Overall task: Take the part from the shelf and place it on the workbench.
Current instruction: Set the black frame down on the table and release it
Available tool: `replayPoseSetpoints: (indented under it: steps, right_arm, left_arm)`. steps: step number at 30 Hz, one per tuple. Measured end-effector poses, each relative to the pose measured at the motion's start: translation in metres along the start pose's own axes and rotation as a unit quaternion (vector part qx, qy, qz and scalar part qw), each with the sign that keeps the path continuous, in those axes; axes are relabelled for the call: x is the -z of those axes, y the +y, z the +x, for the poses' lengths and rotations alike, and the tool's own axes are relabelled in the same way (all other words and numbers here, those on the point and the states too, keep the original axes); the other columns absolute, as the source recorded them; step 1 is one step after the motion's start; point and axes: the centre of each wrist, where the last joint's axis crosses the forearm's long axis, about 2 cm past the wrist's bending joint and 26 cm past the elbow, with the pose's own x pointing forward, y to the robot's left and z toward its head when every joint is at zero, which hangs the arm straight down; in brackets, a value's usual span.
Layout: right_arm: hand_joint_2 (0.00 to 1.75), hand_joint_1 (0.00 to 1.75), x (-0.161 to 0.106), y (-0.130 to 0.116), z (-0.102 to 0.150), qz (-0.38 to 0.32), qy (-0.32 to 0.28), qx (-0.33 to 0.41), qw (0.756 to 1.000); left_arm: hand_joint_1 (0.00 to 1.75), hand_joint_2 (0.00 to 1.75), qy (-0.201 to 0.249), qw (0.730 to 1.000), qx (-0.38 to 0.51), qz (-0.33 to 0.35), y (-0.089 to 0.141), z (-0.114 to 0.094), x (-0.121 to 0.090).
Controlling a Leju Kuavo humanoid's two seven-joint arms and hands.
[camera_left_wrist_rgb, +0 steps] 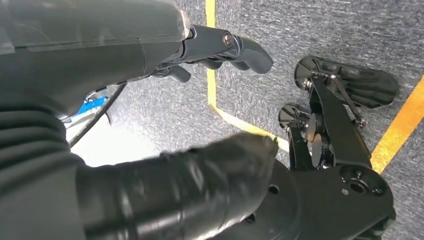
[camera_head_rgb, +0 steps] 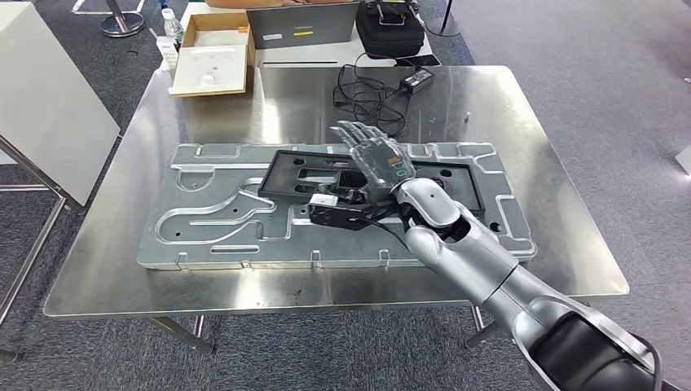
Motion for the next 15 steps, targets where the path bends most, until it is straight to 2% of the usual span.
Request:
replayPoseSetpoints:
  steps: [4,7,13,15]
  right_arm:
    - [0.0,0.0,0.002,-0.034,0.038,-0.074,-0.076,-0.001,0.994]
    - [0.0,0.0,-0.001,-0.048,0.06,-0.107,-0.118,0.004,0.987]
    - [0.0,0.0,-0.008,-0.06,0.078,-0.132,-0.162,0.014,0.978]
    - [0.87,0.0,-0.01,-0.062,0.081,-0.139,-0.176,0.018,0.974]
  left_arm:
    - [0.0,0.0,-0.002,1.0,0.01,0.003,0.001,-0.002,-0.001]
    - [0.0,0.0,-0.003,1.0,0.017,0.005,0.003,-0.004,-0.001]
    - [0.0,0.0,-0.005,1.0,0.016,0.007,0.006,-0.004,-0.001]
    - [0.0,0.0,-0.006,1.0,0.021,0.009,0.007,-0.004,-0.002]
